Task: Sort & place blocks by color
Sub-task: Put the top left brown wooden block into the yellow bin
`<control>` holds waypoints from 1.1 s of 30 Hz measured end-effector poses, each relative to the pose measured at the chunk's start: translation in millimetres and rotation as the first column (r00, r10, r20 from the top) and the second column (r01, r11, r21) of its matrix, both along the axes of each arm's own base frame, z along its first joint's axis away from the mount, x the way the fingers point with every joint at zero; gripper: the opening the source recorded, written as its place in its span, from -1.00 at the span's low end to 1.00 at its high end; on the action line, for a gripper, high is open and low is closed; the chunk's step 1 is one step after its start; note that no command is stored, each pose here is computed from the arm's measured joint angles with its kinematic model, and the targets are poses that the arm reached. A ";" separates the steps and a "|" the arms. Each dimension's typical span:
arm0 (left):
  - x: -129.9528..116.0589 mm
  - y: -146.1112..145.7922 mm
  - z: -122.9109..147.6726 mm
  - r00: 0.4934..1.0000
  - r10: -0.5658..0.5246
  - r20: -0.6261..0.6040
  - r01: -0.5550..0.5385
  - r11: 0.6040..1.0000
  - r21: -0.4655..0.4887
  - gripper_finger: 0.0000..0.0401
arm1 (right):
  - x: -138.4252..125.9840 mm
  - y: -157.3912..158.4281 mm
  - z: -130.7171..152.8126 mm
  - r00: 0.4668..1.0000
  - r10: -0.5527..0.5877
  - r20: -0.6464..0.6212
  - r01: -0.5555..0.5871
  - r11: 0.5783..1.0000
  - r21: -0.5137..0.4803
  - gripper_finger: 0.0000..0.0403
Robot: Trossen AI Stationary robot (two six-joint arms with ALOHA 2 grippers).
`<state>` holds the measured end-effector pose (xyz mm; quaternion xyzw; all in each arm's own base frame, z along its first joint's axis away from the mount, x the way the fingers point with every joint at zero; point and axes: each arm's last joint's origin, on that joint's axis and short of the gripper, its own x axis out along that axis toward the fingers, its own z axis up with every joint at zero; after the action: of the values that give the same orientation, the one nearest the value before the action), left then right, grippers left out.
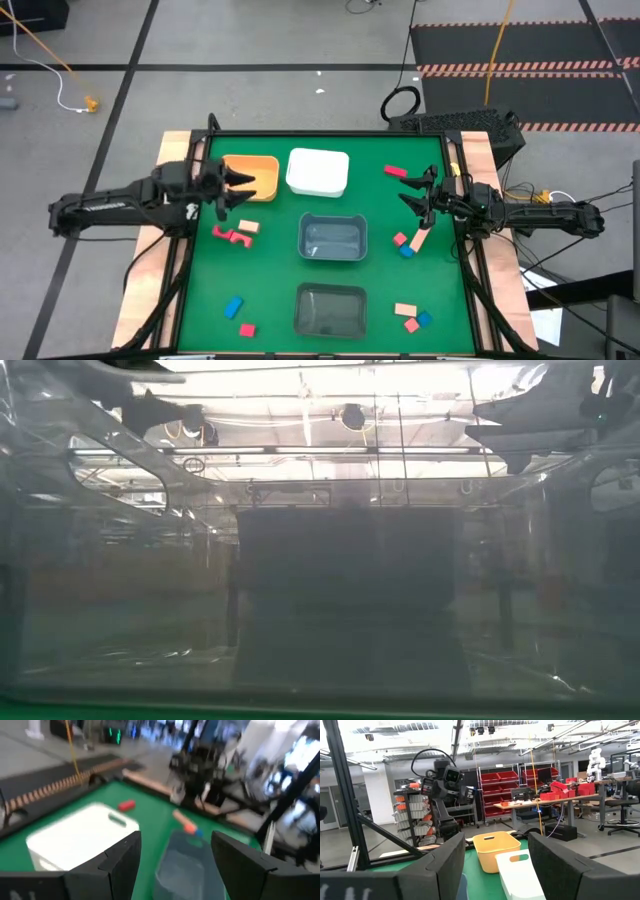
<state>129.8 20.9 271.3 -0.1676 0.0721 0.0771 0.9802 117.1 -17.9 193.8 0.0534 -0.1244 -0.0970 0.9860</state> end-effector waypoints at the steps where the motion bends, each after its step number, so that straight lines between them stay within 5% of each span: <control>1: 2.7 -1.2 -0.9 1.000 -0.019 -0.021 0.019 1.000 -0.012 0.20 | 0.0 0.0 0.0 1.000 0.000 0.000 0.000 1.000 0.000 0.04; 8: 13.1 -12.7 -12.5 0.991 -0.084 -0.103 0.054 0.962 -0.266 0.20 | 0.0 0.0 0.0 1.000 0.000 0.000 0.000 1.000 0.000 0.04; 15: 13.4 -23.5 -19.0 0.978 -0.129 -0.166 0.070 0.944 -0.324 0.20 | 0.0 0.0 0.0 1.000 0.000 0.000 0.000 1.000 0.000 0.04; 21: 12.4 -28.0 -12.6 0.976 -0.110 -0.190 0.053 0.959 -0.280 0.20 | 0.0 0.0 0.0 1.000 0.000 0.000 0.000 1.000 0.000 0.04; 28: 15.2 -27.7 11.9 0.954 -0.073 -0.289 0.052 0.995 -0.080 0.20 | 0.0 0.0 0.0 1.000 0.000 0.000 0.000 1.000 0.000 0.04; 33: 19.8 -27.2 14.2 0.931 -0.051 -0.361 0.040 0.998 -0.038 0.20 | 0.0 0.0 0.0 1.000 0.000 0.000 0.000 1.000 0.000 0.04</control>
<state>149.5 -6.3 285.5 -0.1634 0.2561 0.0829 0.9491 117.1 -17.9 193.8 0.0534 -0.1244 -0.0971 0.9860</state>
